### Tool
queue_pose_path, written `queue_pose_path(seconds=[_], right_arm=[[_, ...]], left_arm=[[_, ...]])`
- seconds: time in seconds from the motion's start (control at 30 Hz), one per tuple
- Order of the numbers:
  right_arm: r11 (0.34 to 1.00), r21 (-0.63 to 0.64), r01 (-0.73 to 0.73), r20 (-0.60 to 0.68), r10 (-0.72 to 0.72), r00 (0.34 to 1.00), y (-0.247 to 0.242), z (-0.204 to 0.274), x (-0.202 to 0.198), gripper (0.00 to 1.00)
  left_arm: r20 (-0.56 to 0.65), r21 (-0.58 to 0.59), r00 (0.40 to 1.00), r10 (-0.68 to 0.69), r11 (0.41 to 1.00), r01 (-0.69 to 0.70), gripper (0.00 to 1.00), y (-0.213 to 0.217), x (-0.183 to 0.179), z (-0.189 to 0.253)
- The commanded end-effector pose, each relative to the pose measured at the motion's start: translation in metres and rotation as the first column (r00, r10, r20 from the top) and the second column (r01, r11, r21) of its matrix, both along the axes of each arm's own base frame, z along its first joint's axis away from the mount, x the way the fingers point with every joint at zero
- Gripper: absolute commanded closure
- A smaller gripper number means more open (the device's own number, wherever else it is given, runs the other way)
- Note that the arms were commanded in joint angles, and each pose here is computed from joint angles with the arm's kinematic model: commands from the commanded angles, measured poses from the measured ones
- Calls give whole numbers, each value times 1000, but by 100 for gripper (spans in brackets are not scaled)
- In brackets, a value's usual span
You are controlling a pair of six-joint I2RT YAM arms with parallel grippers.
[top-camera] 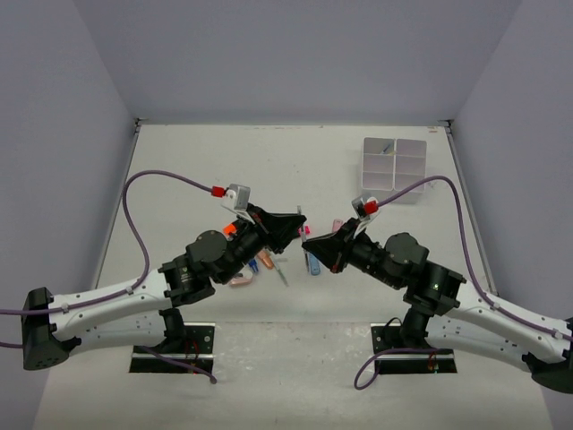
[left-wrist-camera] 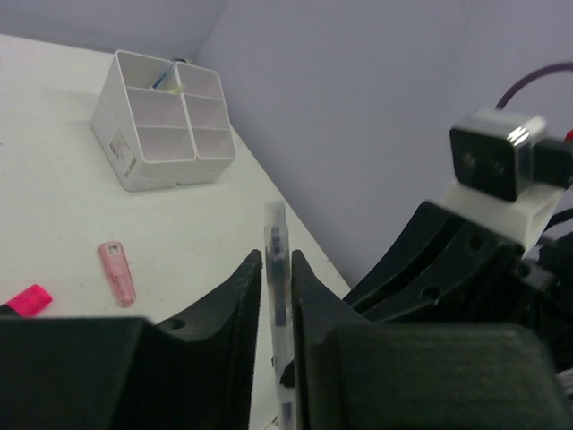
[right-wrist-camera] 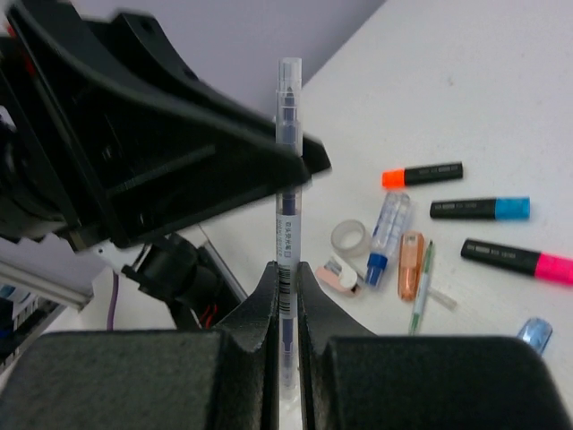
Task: Sort the stationery into containers
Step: Close the pen cap on the pen.
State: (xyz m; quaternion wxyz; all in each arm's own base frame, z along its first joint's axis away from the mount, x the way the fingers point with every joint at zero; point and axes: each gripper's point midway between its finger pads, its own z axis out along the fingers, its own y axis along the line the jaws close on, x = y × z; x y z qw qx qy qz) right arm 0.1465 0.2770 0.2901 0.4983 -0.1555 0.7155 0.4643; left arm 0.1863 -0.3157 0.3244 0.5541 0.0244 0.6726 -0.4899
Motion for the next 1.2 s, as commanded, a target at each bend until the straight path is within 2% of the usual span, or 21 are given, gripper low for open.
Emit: queue_pose_path(seconds=[0.0,0.07,0.13,0.23,0.3,0.43,0.47,0.5,0.53,0.6,0.67,0.73,0.83,0.87,0.93,1.0,1.17], right_arm=[[991,134,13,147,-33,989,-2,63,7,100],[991,132,7,140,-26,990,0,58,6,100],[991,135,-5,138,-13,990,1,56,4,100],[990,141,-23,141,3,990,4,57,2,100],[990,135,-38,146,18,989,6,56,0,100],[989,118,-88,170,67,983,12,52,-5,100],[989,110,-100,175,80,981,14,50,-6,95],[988,105,-116,174,96,980,17,48,-8,83],[987,106,-121,177,101,979,19,47,-8,78],[984,104,-147,179,127,976,23,46,-11,73],[982,102,-157,177,137,975,27,46,-11,72],[982,97,-164,178,145,973,30,47,-11,76],[981,99,-167,186,147,972,31,51,-11,96],[981,100,-166,187,146,972,30,52,-11,100],[981,98,-166,189,146,971,29,52,-12,100],[981,91,-169,190,150,970,28,49,-13,100],[972,67,-226,194,210,958,31,41,-22,100]], left_arm=[[-2,140,998,-64,988,63,71,-3,-11,-23],[17,140,998,-63,988,60,70,-1,-12,-17],[37,127,997,-71,990,66,73,0,-13,-8],[55,119,995,-86,990,79,92,-1,-15,0],[76,115,992,-104,989,95,100,-2,-18,5],[155,105,972,-176,981,161,100,-6,-30,17],[175,103,965,-193,979,177,100,-6,-33,20],[202,96,955,-216,975,200,100,-7,-38,26],[219,91,948,-230,972,215,100,-6,-41,29],[248,79,934,-258,966,246,100,-7,-48,35],[269,58,923,-276,961,270,100,-7,-53,42],[270,51,922,-278,960,275,100,-6,-54,43],[271,46,921,-280,959,278,100,-7,-54,46],[267,51,924,-275,961,271,96,-6,-53,46],[254,72,933,-253,967,243,79,-5,-48,45],[251,101,940,-233,972,214,56,-3,-43,42],[282,115,934,-219,974,194,48,2,-42,61]])
